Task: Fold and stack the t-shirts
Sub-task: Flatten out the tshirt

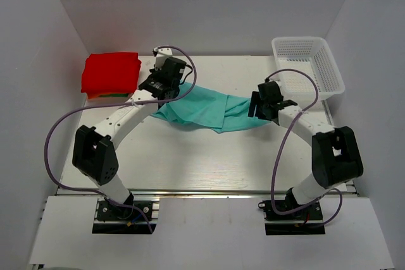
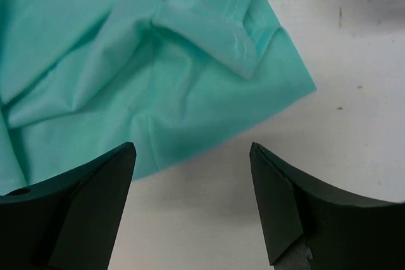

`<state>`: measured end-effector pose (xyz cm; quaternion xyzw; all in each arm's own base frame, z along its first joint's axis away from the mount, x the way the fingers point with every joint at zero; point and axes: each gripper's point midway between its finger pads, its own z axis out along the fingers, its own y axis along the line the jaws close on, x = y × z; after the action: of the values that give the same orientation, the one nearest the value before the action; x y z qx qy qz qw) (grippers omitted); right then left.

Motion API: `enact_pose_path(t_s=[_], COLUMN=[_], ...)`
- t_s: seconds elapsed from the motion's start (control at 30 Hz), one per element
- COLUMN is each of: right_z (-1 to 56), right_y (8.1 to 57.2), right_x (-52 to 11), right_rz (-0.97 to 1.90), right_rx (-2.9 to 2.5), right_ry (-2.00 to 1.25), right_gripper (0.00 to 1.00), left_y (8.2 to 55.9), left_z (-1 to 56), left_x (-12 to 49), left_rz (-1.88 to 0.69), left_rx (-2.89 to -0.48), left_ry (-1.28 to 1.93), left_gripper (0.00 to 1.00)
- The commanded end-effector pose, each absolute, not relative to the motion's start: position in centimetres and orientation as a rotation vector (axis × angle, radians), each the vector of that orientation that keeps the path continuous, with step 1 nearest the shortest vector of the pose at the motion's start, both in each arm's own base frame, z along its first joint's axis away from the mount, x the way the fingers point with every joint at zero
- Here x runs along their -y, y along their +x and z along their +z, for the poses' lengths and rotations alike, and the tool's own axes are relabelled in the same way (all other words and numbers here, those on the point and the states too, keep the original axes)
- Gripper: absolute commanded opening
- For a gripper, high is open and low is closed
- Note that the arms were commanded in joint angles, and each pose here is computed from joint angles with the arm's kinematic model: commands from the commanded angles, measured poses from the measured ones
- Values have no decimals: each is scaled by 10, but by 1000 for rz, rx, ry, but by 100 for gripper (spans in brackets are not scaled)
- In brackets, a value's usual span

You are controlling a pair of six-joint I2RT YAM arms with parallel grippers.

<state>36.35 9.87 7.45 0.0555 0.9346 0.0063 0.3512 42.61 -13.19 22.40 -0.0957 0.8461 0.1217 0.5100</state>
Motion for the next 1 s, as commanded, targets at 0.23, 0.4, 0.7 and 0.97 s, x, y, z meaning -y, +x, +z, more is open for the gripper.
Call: enact_pose_path(t_s=[0.23, 0.4, 0.7, 0.97], right_z=[121, 105, 63, 140], right_y=[439, 440, 438, 459], right_x=[-134, -120, -109, -77], right_rz=[207, 75, -1, -89], right_rx=[-2322, -2385, -2480, -2270], right_ry=[376, 497, 561, 535], right_gripper=[82, 82, 55, 0], left_y=[427, 425, 432, 429], left_z=[226, 222, 231, 306], left_x=[127, 128, 122, 89], left_rz=[212, 215, 214, 268], left_rx=[-2031, -2043, -2020, -1871], left_ry=[-244, -227, -247, -352], left_gripper=[0, 0, 0, 0])
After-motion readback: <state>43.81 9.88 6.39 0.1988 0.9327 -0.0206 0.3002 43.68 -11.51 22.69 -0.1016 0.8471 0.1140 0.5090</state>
